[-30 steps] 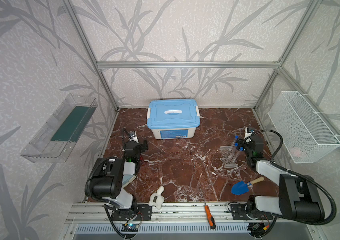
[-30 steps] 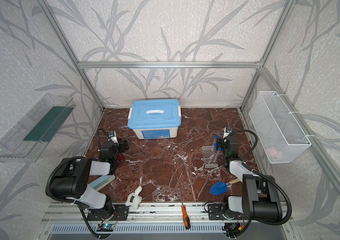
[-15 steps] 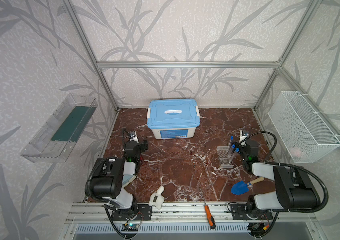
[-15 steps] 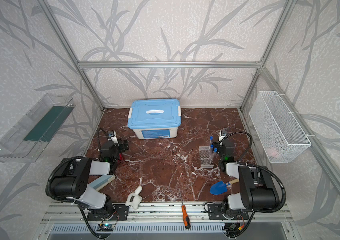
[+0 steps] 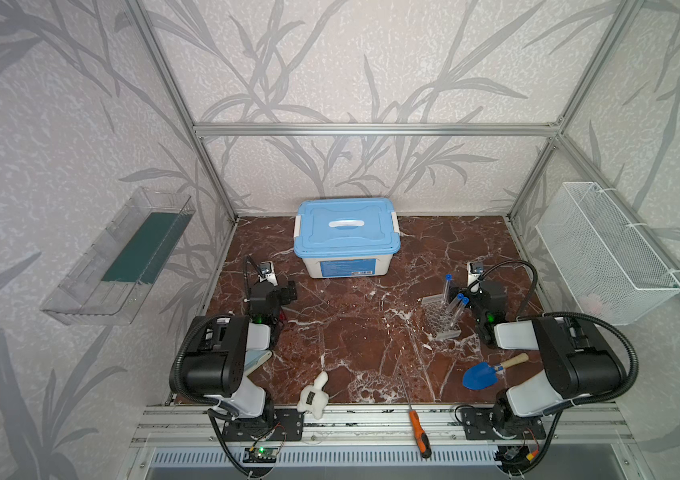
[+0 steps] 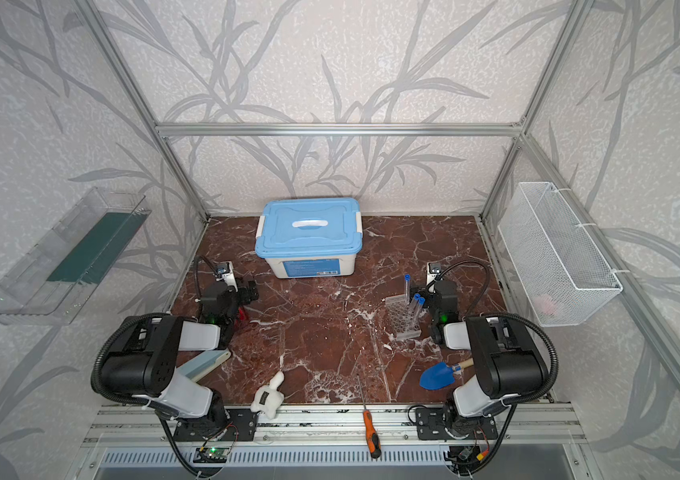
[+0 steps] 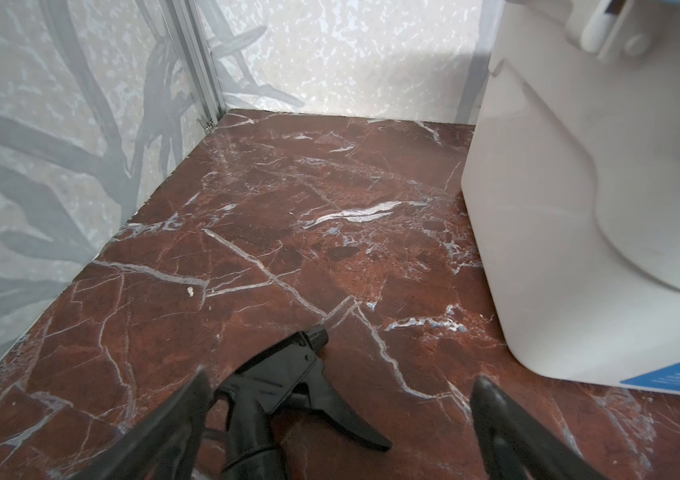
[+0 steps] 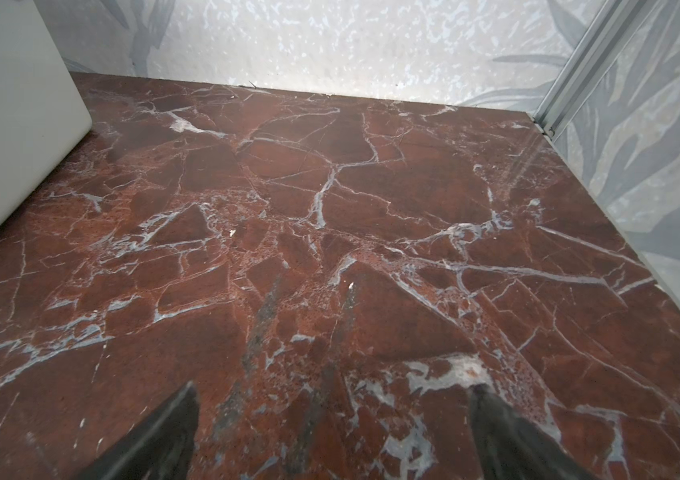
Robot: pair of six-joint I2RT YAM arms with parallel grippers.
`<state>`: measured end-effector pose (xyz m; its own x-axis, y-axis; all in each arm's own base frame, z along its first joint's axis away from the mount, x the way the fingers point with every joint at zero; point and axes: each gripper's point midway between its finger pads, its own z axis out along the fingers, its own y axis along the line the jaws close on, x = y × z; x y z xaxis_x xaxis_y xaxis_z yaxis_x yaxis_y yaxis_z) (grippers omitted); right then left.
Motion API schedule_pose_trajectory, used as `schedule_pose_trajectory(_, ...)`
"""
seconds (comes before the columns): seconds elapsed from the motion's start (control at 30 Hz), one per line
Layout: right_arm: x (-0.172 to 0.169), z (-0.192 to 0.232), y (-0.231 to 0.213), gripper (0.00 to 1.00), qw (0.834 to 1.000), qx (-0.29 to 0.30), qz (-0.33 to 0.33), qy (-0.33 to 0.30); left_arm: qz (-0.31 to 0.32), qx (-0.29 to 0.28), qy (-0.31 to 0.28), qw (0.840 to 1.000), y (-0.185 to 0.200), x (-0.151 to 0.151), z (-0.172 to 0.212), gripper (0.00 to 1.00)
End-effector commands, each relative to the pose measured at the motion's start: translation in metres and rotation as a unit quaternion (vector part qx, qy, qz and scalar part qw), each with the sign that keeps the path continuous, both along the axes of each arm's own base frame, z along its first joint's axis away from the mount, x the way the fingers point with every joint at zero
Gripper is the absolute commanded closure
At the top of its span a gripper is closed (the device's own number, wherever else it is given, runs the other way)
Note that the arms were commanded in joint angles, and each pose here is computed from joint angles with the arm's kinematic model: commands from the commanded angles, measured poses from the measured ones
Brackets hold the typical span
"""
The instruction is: Organize the chemistry lab equipment
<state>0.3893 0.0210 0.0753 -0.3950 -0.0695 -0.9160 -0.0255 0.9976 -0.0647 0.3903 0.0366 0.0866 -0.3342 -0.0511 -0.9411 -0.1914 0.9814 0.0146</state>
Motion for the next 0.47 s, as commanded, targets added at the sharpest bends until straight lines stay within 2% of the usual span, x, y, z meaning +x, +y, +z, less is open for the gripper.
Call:
schedule_pose_trajectory(0.0,0.0062,0.0158,-0.0001,0.01,1.000,-0.007,-0.002,-0.024,0.019,0.008,-0.012,1.000,0.0075,0.0038,0.0090,0.01)
schedule_pose_trajectory(0.43,0.0065,0.0161,-0.0004,0.01,1.000,-0.007,-0.002,-0.023,0.020,0.010,-0.007,1.000,0.0073,0.0053,0.0083,0.01)
